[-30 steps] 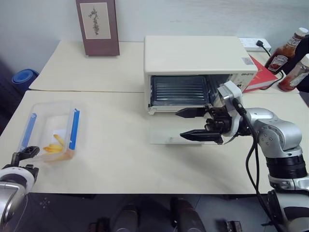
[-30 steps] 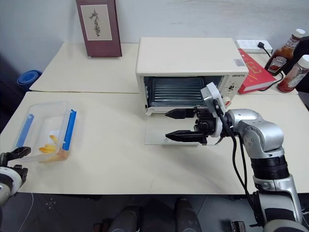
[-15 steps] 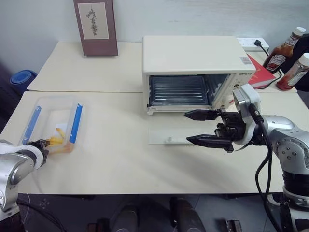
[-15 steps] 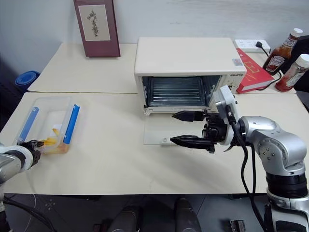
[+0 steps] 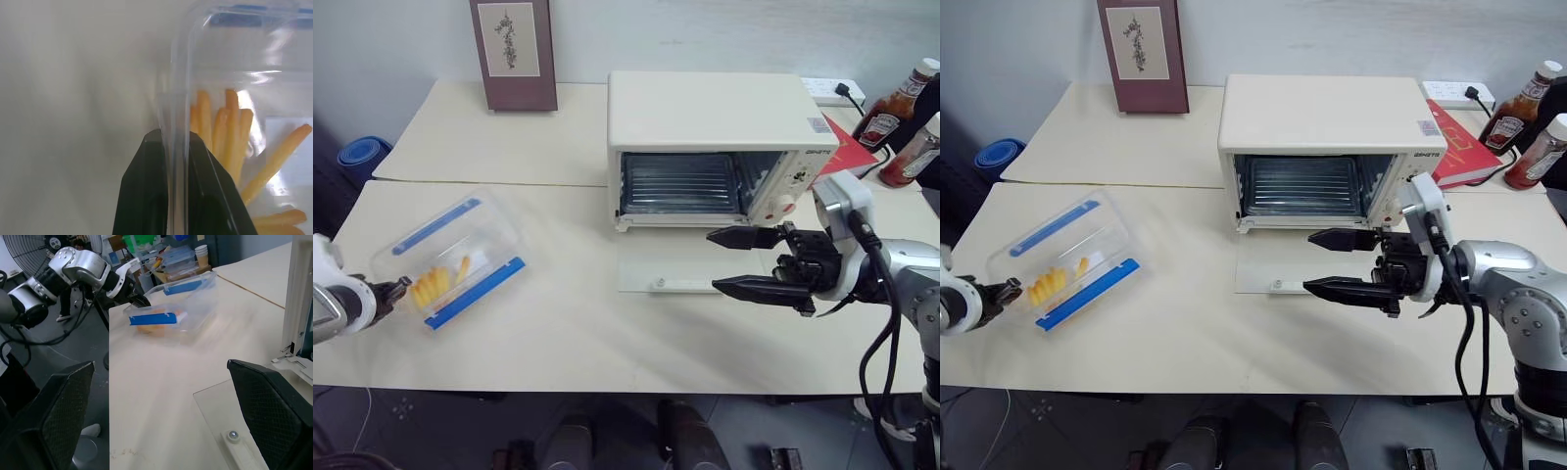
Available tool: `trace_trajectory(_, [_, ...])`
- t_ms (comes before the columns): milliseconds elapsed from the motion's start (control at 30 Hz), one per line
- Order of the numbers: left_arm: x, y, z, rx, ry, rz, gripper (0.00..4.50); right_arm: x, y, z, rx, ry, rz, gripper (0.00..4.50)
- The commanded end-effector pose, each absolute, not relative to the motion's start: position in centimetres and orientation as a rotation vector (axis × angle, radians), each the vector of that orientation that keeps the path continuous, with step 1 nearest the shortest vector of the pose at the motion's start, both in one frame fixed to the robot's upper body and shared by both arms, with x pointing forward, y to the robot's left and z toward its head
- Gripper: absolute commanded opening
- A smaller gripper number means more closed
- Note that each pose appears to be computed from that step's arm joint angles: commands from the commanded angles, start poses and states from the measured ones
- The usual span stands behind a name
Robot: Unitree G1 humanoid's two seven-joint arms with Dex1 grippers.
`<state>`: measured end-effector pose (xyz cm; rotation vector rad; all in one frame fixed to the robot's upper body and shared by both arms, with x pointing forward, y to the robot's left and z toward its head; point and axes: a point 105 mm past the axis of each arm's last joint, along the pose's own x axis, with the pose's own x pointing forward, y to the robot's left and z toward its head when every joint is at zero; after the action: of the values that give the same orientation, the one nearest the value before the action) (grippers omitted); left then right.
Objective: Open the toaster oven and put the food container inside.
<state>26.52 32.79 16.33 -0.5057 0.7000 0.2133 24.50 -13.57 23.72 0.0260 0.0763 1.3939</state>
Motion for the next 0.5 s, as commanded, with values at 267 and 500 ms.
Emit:
trace_trajectory(267, [29.9,23.3,19.8,-0.296,0.756,-0.299,0.06,23.5,-15.6,24.8,-0.045,0.006,1.216,4.50])
trace_trajectory(500, [32.4,16.9,21.8,-0.205,0.767,-0.492,0.06,21.7,-17.4,24.5,-0.064,0.004,1.070,4.50])
